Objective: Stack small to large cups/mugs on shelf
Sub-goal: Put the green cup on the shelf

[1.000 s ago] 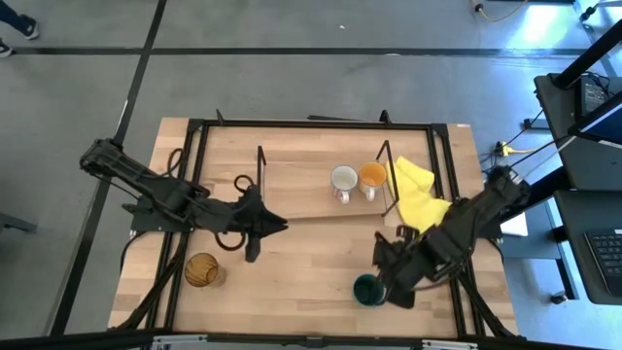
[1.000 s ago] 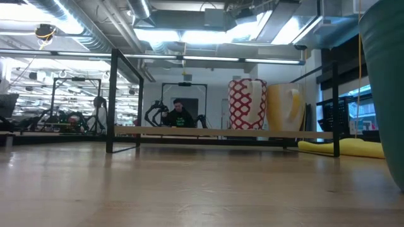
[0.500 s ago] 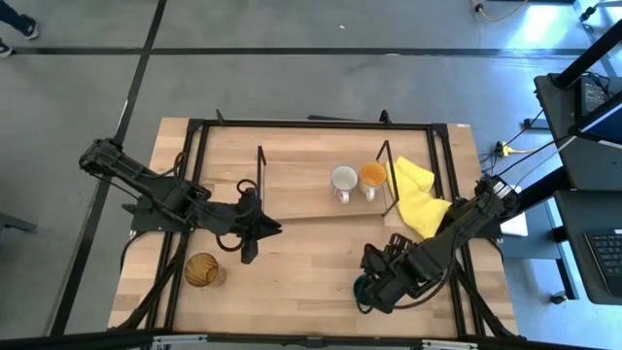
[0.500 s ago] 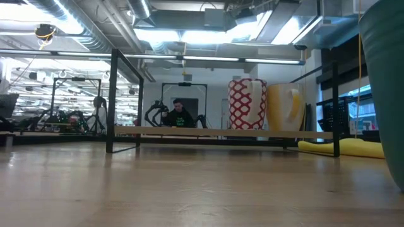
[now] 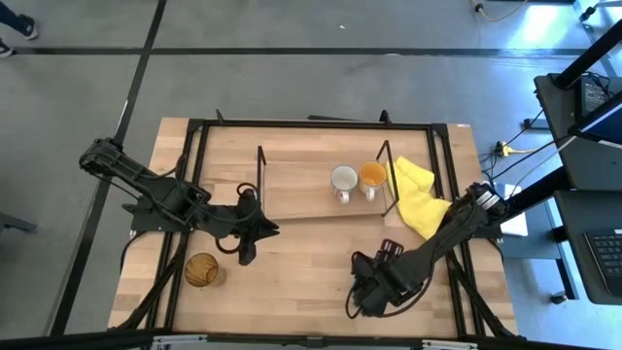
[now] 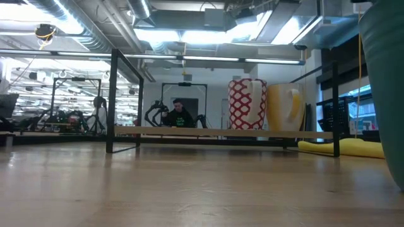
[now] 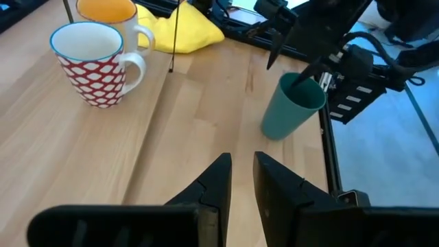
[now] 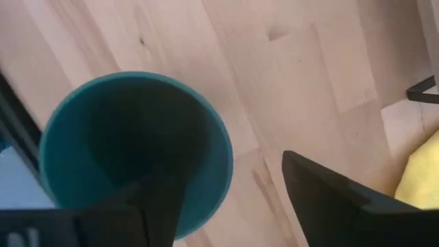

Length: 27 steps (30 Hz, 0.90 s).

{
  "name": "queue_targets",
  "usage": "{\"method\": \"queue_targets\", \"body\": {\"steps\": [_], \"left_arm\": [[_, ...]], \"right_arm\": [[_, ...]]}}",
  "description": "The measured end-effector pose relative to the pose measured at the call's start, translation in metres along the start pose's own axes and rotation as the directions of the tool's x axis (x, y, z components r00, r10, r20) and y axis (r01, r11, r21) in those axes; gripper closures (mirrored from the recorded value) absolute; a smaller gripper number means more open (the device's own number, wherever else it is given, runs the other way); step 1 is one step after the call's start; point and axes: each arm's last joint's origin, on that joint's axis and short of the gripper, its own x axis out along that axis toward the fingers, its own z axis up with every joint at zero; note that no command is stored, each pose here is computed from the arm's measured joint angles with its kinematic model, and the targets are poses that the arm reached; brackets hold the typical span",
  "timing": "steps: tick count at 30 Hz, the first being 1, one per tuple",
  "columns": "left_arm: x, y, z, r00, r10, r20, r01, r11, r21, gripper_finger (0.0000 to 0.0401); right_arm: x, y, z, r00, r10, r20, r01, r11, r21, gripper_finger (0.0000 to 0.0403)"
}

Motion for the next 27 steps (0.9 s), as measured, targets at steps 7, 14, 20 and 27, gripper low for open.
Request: {"method": "queue_targets", "body": {"steps": [7, 14, 20, 27], "left_arm": [[0.000, 0.000, 0.000, 1.000, 0.003, -0.003, -0.003, 1.000, 0.002, 0.0345], [0.000, 0.001, -0.002, 1.000, 0.011, -0.015, -0.010, 1.000, 0.008, 0.0345], [0.000, 0.001, -0.002, 1.000, 0.011, -0.015, -0.011, 1.000, 0.004, 0.0345], [0.000, 0.001, -0.002, 1.000, 0.010, -0.014, -0.010, 1.000, 0.003, 0.0345]], "right_arm": [[0.022, 0.009, 0.002, 0.998, -0.058, -0.030, 0.057, 0.998, -0.026, 0.0181], [0.026, 0.010, 0.002, 0.997, -0.066, -0.035, 0.064, 0.997, -0.051, 0.0274], [0.021, 0.010, 0.007, 0.999, -0.025, -0.032, 0.023, 0.998, -0.065, 0.0387], [0.010, 0.006, 0.028, 1.000, 0.009, -0.005, -0.009, 0.998, -0.055, 0.0390]]}}
